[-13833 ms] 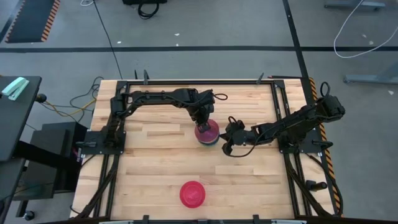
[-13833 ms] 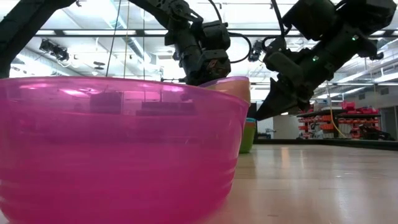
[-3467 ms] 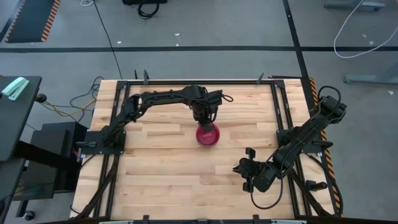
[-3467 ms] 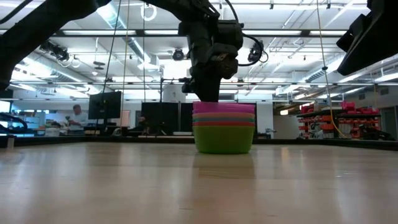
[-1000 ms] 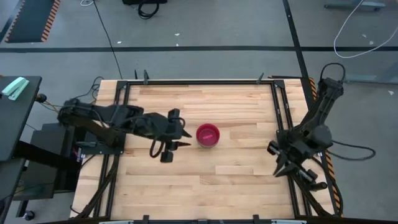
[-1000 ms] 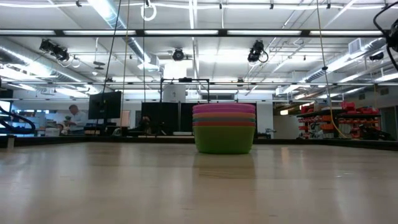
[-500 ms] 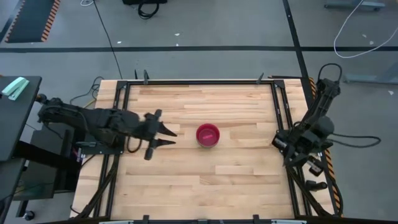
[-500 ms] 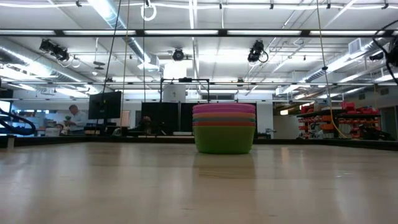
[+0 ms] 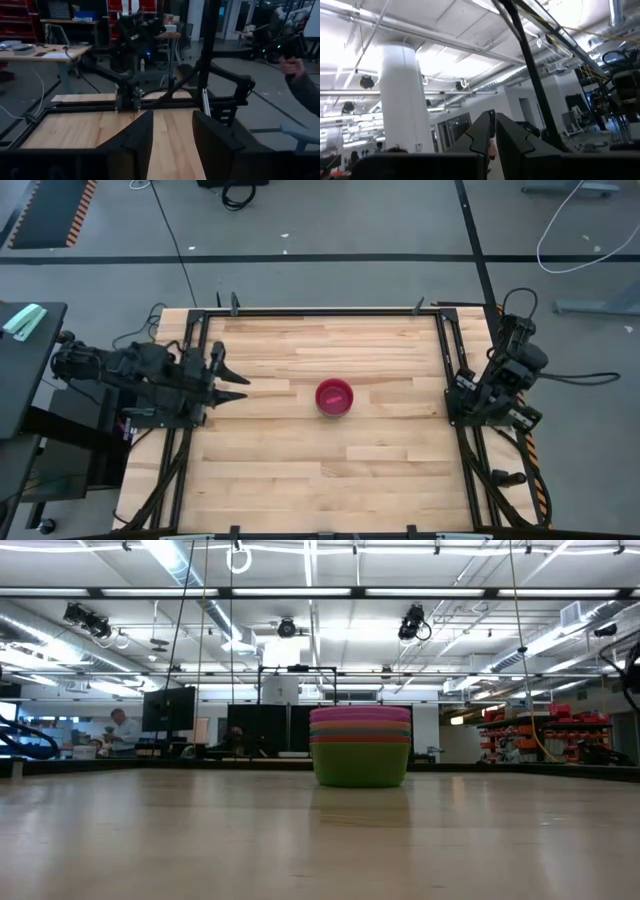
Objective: Nest bowls inside each other
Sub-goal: Return to Home Position
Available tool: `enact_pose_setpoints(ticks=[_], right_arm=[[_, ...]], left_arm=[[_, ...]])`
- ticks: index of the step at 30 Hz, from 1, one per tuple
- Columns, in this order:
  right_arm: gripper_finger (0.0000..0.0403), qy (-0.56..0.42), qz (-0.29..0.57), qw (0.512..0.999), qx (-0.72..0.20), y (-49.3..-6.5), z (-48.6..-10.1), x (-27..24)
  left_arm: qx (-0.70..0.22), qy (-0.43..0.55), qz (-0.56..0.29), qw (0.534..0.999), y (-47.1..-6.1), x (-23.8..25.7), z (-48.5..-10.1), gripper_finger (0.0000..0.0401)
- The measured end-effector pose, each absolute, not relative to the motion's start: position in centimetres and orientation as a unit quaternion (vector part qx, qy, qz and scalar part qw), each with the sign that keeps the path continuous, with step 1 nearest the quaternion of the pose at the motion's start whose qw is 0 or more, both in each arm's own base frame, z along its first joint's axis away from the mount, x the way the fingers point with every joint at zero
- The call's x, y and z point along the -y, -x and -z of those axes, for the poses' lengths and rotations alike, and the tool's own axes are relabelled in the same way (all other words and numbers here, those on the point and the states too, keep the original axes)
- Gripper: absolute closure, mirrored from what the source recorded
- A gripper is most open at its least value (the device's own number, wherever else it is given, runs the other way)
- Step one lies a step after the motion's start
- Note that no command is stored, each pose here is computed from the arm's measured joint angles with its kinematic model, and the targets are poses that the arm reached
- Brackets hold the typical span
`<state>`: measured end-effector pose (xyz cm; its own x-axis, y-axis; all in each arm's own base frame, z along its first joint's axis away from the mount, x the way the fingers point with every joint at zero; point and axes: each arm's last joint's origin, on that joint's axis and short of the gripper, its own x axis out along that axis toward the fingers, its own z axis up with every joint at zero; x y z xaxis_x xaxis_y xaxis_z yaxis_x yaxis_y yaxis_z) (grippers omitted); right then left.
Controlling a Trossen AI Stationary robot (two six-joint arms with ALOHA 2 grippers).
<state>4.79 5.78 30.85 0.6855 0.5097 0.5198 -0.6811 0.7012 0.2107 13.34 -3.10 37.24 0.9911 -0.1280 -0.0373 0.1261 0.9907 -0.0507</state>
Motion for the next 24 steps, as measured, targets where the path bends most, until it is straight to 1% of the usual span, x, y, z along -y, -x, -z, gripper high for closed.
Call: enact_pose_setpoints(ticks=[9, 16, 24], right_arm=[[0.0364, -0.204, -0.331, 0.893, 0.225, -3.6, -30.5, -4.0], [0.0364, -0.211, -0.333, 0.891, 0.224, -3.0, -30.2, -3.1], [0.0364, -0.213, -0.333, 0.891, 0.225, -2.9, -30.4, -2.9]], left_arm=[[-0.006, 0.031, 0.066, 0.997, -11.8, 2.7, -37.6, 0.0268], [-0.006, 0.036, 0.091, 0.995, -10.4, 2.5, -37.6, 0.0260], [0.000, 0.034, 0.093, 0.995, -8.3, 2.0, -37.6, 0.0257]])
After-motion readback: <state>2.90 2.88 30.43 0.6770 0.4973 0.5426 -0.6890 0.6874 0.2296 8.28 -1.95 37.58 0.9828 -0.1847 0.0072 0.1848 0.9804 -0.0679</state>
